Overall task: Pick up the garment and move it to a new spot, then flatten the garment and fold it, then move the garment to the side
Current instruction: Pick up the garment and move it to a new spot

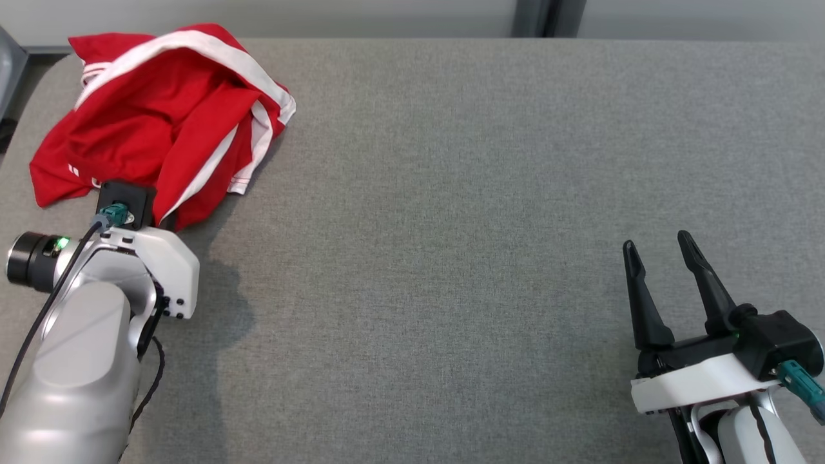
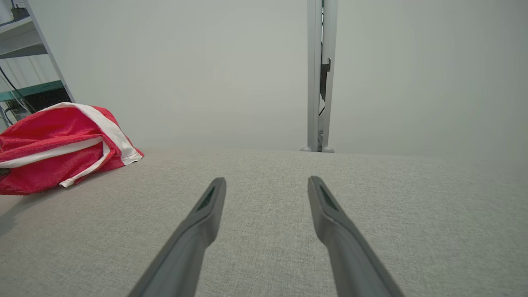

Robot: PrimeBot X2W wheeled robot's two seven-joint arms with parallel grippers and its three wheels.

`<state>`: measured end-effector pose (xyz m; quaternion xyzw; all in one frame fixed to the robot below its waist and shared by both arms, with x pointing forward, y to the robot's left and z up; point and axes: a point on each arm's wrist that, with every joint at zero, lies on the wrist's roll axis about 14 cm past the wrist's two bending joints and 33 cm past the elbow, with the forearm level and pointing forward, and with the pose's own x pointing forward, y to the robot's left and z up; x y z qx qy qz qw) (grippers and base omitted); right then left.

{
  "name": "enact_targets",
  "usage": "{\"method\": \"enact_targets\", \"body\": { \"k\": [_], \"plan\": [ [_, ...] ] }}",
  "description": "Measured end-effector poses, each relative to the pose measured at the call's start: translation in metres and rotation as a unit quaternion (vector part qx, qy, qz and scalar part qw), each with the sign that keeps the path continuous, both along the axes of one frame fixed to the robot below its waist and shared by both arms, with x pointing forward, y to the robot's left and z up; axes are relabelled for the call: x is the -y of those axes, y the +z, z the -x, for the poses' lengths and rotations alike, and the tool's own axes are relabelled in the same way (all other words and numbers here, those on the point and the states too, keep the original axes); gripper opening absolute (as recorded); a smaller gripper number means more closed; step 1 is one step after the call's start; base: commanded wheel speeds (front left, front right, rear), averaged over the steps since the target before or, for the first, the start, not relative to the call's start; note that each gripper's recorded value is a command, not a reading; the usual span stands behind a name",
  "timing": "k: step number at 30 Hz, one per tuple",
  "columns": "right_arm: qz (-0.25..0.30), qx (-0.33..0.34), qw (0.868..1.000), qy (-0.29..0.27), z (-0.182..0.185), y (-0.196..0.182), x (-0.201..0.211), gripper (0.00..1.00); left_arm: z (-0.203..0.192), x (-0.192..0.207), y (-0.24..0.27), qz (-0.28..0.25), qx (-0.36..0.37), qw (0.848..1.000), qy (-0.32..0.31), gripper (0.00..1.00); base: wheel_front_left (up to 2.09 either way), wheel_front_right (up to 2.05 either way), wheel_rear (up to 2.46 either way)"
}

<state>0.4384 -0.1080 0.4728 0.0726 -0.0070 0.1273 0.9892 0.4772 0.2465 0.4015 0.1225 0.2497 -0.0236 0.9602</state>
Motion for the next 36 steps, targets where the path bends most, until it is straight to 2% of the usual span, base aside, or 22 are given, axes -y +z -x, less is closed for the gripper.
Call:
{"method": "enact_targets", "body": {
  "k": [5,10,16,21,29,34,36],
  "plan": [
    [-0.005,0.011,1.000,-0.006,0.009,0.012,0.004,1.00,-0.016,0.018,0.050,0.001,0.085,0.996,-0.030,0.00,0.00,0.00,0.00],
    [-0.010,0.024,0.999,-0.019,0.021,0.026,0.013,1.00,-0.028,0.037,0.111,-0.019,0.170,0.983,-0.072,0.00,0.00,0.00,0.00],
    [-0.014,0.036,0.998,-0.043,0.041,0.038,0.030,1.00,-0.035,0.065,0.198,-0.049,0.279,0.952,-0.120,0.00,0.00,0.00,0.00],
    [-0.014,0.047,0.996,-0.074,0.058,0.046,0.052,1.00,-0.031,0.114,0.252,-0.043,0.340,0.923,-0.177,0.00,0.00,0.00,0.00],
    [-0.013,0.058,0.990,-0.124,0.083,0.053,0.085,1.00,-0.008,0.226,0.313,0.034,0.394,0.875,-0.280,0.00,0.00,0.00,0.00],
    [-0.011,0.054,0.987,-0.149,0.093,0.050,0.100,1.00,0.001,0.280,0.318,0.099,0.381,0.867,-0.307,0.00,0.00,0.00,0.00],
    [-0.010,0.048,0.986,-0.157,0.094,0.047,0.105,1.00,-0.003,0.293,0.305,0.123,0.352,0.875,-0.309,0.00,0.00,0.00,0.00]
  ]
}}
